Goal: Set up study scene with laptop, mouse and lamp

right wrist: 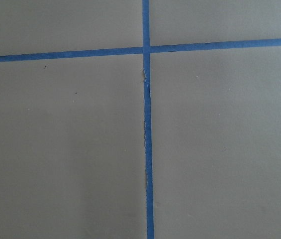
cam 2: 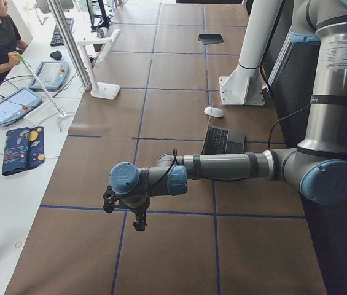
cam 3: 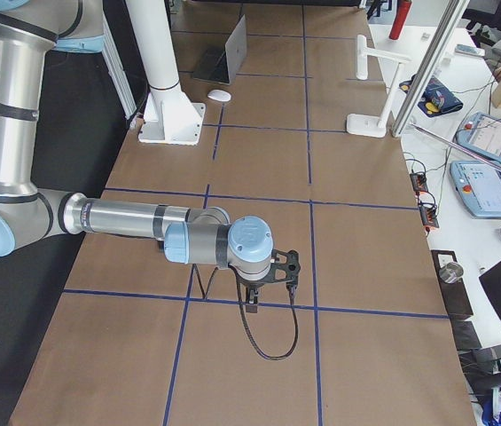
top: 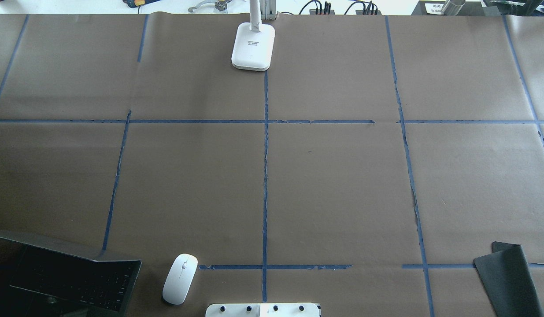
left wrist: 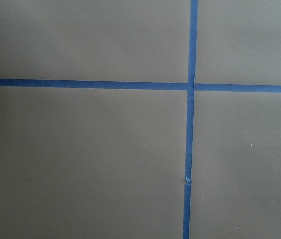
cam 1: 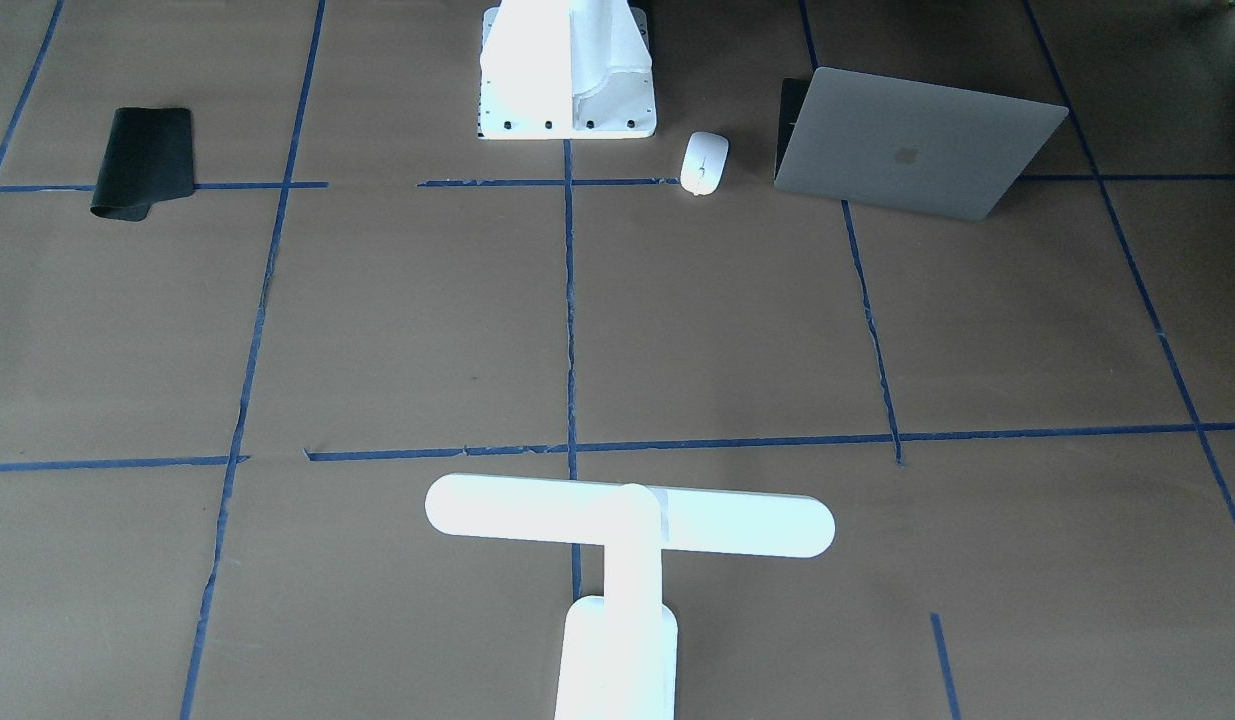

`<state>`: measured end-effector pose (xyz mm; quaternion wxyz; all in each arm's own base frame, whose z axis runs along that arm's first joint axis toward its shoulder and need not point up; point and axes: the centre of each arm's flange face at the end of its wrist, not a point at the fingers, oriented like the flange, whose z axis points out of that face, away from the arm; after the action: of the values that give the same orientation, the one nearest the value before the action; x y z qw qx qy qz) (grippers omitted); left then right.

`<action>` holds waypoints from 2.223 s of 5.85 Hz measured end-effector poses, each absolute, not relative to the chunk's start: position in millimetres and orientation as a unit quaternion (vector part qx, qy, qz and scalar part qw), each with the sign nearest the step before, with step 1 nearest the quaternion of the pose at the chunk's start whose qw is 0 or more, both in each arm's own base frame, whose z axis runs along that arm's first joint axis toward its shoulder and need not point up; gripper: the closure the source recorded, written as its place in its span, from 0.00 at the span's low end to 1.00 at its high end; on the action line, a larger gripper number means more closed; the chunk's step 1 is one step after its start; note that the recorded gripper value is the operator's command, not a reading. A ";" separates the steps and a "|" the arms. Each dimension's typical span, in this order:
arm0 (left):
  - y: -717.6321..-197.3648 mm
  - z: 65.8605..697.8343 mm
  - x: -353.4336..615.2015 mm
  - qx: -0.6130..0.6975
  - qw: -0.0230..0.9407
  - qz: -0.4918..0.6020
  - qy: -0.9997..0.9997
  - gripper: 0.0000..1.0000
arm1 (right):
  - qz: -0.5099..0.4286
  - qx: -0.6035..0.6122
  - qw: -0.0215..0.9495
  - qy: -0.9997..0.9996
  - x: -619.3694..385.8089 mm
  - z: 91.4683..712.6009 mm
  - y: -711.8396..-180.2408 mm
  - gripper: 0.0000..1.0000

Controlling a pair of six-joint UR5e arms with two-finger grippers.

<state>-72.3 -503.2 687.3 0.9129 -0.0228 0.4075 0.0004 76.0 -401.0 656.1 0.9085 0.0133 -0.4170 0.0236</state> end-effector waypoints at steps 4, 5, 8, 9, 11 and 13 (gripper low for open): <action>-504.4 685.3 -72.2 -0.023 0.913 -0.004 0.408 0.00 | 0.024 0.013 0.909 -0.416 76.1 656.9 -401.3 0.00; -505.0 683.7 -72.1 -0.022 0.912 -0.005 0.408 0.00 | 0.024 0.013 0.909 -0.416 76.2 656.2 -401.8 0.00; -496.5 626.8 -72.7 -0.004 0.913 -0.053 0.405 0.00 | 0.023 0.015 0.909 -0.416 76.2 654.0 -402.6 0.00; -477.9 593.5 -71.3 0.003 0.910 -0.087 0.406 0.00 | 0.023 0.016 0.909 -0.416 76.2 653.3 -403.0 0.00; -435.3 525.6 -56.8 -0.001 0.895 -0.167 0.413 0.00 | 0.022 0.019 0.909 -0.416 76.1 650.4 -404.6 0.00; -406.2 460.9 -7.4 -0.047 0.871 -0.247 0.422 0.00 | 0.017 0.032 0.909 -0.415 76.9 636.8 -412.3 0.00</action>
<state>-7.4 -406.2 460.9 0.8711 -0.0466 0.4218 -0.2472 76.9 -412.3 636.8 0.9090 0.0318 -0.4153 0.0168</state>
